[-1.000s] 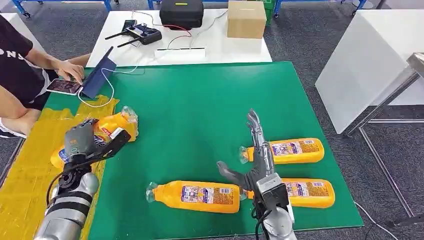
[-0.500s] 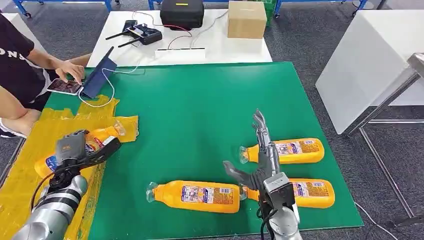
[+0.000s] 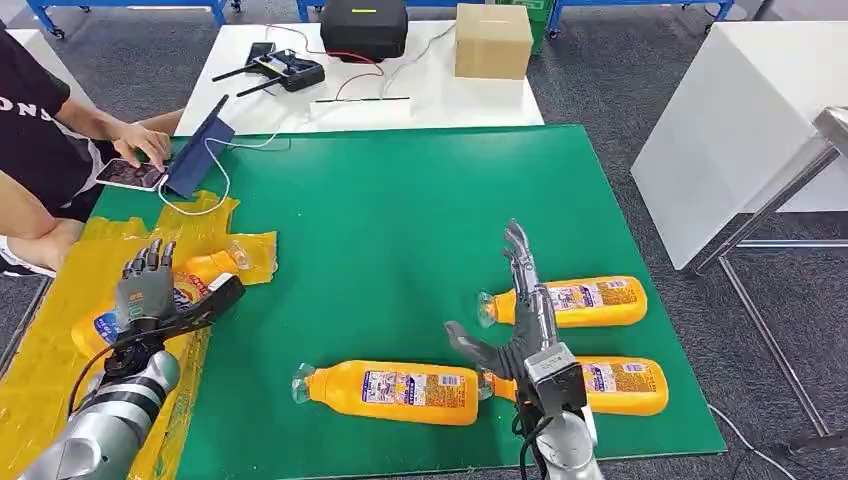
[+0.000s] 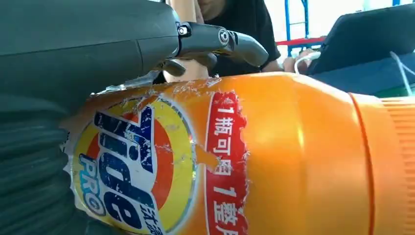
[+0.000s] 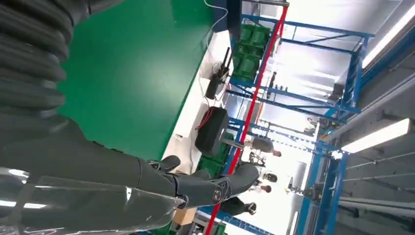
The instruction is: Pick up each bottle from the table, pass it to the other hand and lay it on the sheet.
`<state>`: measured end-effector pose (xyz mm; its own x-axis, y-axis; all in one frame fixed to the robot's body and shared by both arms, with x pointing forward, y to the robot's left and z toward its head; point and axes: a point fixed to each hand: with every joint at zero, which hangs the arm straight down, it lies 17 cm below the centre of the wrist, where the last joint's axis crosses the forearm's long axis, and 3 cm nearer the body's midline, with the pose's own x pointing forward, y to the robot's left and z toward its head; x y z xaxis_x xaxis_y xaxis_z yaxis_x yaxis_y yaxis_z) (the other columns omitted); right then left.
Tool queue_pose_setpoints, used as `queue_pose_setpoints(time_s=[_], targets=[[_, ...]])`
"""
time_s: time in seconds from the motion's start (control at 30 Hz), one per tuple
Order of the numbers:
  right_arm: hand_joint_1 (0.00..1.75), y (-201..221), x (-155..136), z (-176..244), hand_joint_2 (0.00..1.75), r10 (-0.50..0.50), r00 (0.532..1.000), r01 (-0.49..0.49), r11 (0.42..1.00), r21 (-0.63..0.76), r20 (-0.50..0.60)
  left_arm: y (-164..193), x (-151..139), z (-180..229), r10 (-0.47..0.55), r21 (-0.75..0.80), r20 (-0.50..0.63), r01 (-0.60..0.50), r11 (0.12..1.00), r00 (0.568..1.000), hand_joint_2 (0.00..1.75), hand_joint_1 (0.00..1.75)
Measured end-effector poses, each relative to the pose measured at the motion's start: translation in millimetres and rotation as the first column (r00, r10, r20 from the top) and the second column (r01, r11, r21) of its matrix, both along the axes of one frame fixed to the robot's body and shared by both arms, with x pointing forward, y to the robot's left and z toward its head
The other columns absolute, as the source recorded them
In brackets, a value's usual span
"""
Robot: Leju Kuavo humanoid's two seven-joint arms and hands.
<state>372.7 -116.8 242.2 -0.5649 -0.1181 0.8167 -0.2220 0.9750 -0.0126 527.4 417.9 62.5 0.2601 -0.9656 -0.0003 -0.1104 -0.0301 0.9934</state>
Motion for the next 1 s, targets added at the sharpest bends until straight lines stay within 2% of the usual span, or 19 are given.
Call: queue_pose_setpoints(time_s=[0.33, 0.47, 0.63, 0.77, 1.0], targets=[[0.0, 0, 1, -3, 1.75, -0.001, 1.0, 0.001, 1.0, -0.003, -0.008, -4, 0, -4, -0.009, -0.017, -0.009, 0.009, 1.0, 1.0, 1.75, 0.0], [0.0, 0, 2, -5, 1.75, -0.002, 1.0, 0.002, 1.0, -0.005, -0.012, -9, 1, 0, -0.033, -0.047, 0.027, 0.035, 0.998, 0.999, 1.75, 0.0], [0.0, 0, 4, -8, 1.75, -0.001, 1.0, 0.001, 1.0, -0.007, -0.019, -30, 1, 1, -0.109, -0.163, 0.074, 0.12, 0.979, 0.991, 1.75, 0.0], [0.0, 0, 4, -11, 1.75, -0.005, 1.0, 0.004, 1.0, -0.012, -0.025, -61, 3, 8, -0.201, -0.345, 0.147, 0.24, 0.907, 0.969, 1.75, 0.0], [0.0, -3, 6, -15, 1.75, -0.013, 0.999, 0.012, 1.0, -0.017, -0.032, -84, -5, 14, -0.225, -0.426, 0.206, 0.294, 0.856, 0.953, 1.75, 0.0]])
